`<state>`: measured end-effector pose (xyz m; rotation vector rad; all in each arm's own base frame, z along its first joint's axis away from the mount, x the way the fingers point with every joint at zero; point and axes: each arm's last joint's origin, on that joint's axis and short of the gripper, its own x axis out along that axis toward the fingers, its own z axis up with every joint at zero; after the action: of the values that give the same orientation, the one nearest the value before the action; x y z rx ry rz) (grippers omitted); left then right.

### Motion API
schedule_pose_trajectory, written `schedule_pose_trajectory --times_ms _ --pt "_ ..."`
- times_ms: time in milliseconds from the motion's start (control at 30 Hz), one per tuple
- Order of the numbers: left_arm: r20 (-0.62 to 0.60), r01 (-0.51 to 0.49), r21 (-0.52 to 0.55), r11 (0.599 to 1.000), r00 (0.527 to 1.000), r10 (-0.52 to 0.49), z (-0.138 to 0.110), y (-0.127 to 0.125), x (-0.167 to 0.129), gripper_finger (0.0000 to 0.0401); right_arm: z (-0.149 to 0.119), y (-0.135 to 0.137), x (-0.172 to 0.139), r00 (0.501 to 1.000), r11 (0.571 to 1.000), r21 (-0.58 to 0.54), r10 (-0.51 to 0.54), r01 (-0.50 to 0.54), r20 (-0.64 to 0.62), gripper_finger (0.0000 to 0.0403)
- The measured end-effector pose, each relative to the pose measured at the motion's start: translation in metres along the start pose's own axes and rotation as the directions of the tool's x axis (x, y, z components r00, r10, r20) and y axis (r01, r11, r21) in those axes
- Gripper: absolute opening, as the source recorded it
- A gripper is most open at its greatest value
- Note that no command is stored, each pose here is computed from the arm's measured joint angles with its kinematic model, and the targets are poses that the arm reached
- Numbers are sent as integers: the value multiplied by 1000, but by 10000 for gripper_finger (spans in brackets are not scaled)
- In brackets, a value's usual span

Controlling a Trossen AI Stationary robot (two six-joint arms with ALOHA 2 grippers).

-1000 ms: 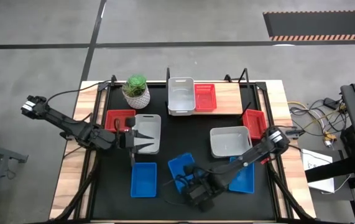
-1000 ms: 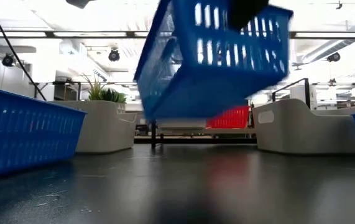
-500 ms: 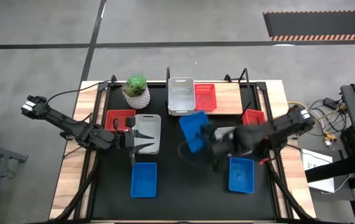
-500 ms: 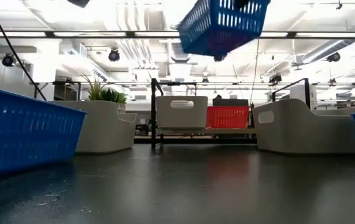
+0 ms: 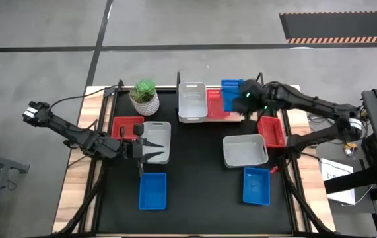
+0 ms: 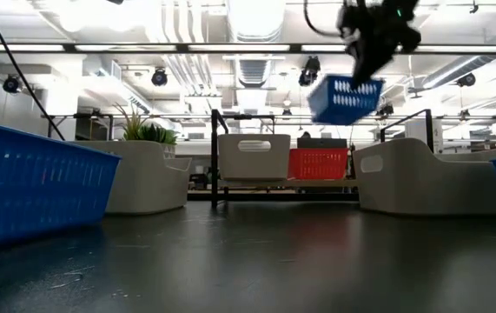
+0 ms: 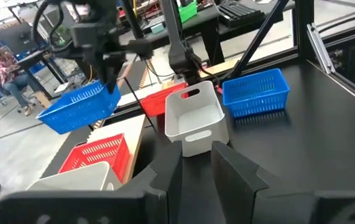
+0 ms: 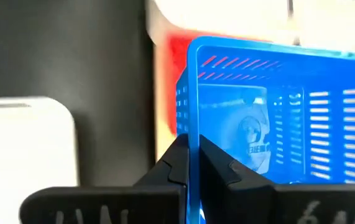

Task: Stack baskets on shelf by color
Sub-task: Put the middle blue bin on the shelf

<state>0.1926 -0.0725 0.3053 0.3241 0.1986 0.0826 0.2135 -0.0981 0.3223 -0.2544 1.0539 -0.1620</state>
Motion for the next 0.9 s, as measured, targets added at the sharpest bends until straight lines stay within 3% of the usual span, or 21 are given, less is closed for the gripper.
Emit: schedule_pose_trajectory --times_ms 167,300,900 --pt "1 0 15 1000 1000 0 0 0 0 70 -40 -18 13 999 992 126 28 -22 -47 9" --pt "8 -2 12 1000 1000 2 1 0 0 70 -57 -17 20 996 992 127 34 -23 -86 9" --pt "15 -4 7 1000 1000 4 -2 -1 0 70 -79 -4 47 986 989 138 81 -61 -145 8"
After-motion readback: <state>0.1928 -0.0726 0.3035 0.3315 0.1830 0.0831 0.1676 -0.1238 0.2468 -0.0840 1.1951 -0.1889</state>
